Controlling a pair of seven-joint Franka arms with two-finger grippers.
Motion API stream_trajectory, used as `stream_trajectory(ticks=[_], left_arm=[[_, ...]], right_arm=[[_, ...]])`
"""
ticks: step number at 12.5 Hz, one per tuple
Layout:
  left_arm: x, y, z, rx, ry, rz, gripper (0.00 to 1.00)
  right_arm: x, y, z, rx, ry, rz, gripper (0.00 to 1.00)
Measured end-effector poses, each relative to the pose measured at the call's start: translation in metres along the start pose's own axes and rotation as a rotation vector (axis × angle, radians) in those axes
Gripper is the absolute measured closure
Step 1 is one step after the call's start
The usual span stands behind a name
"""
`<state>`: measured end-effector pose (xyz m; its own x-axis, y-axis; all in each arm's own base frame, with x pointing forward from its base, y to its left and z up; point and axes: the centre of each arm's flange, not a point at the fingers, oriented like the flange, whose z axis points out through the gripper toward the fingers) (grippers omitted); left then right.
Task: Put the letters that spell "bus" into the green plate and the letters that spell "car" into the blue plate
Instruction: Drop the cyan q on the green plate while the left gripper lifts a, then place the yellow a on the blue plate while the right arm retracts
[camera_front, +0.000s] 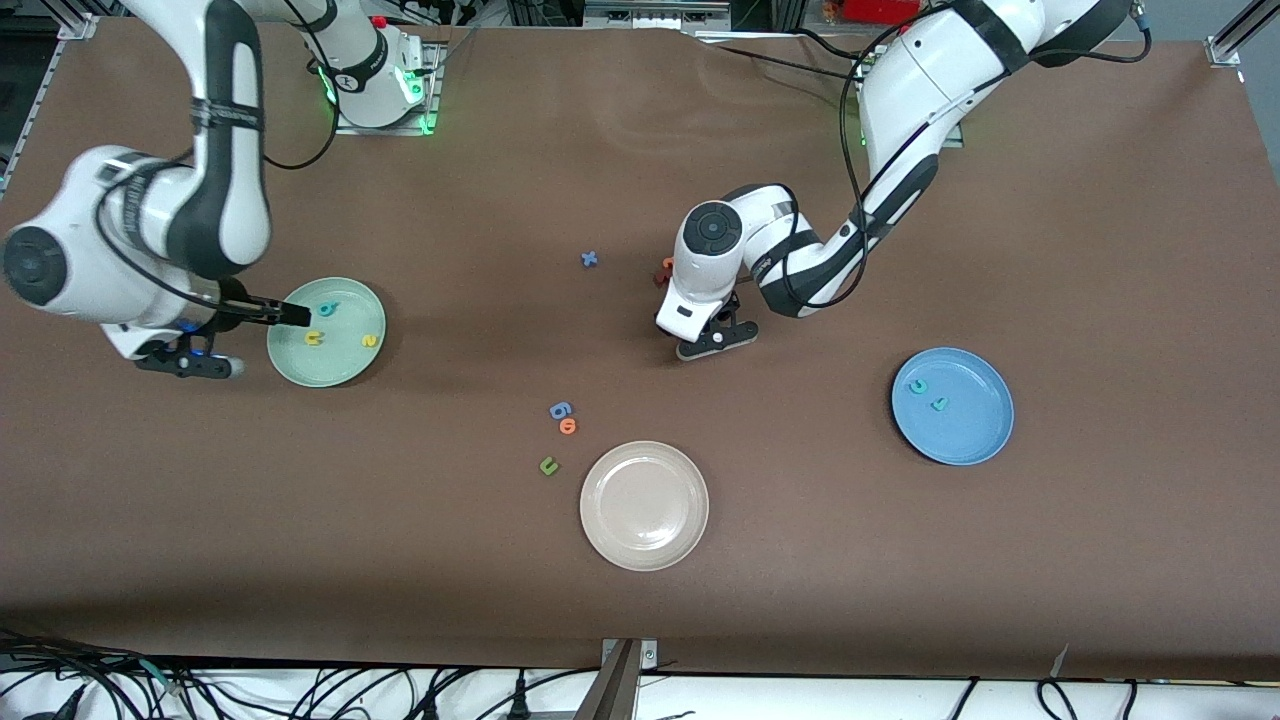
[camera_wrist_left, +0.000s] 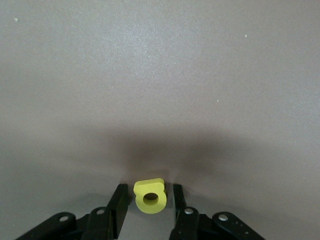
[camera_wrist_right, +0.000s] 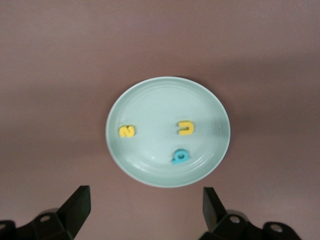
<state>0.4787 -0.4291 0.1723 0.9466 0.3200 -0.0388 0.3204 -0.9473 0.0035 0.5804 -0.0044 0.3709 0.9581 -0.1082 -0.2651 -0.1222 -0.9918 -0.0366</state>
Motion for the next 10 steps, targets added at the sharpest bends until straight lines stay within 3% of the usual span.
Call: stream_trajectory(ticks=[2, 6, 8, 10], left_arm=[[0.001, 0.001, -0.001, -0.001, 0.002, -0.001, 0.65], [0.001, 0.001, -0.001, -0.001, 0.002, -0.002, 0.7], [0.002, 0.0, -0.001, 0.004, 0.002, -0.002, 0.72], [0.008, -0.004, -0.003, 0.059, 0.0, -0.004, 0.72]], right_arm=[[0.0, 0.001, -0.044, 0.025, -0.022, -0.008, 0.01], [0.001, 0.011, -0.112, 0.046, -0.039, -0.004, 0.01], [0.008, 0.014, -0.122, 0.08, -0.034, -0.002, 0.01], [0.016, 0.017, -0.122, 0.119, -0.046, -0.005, 0.01]])
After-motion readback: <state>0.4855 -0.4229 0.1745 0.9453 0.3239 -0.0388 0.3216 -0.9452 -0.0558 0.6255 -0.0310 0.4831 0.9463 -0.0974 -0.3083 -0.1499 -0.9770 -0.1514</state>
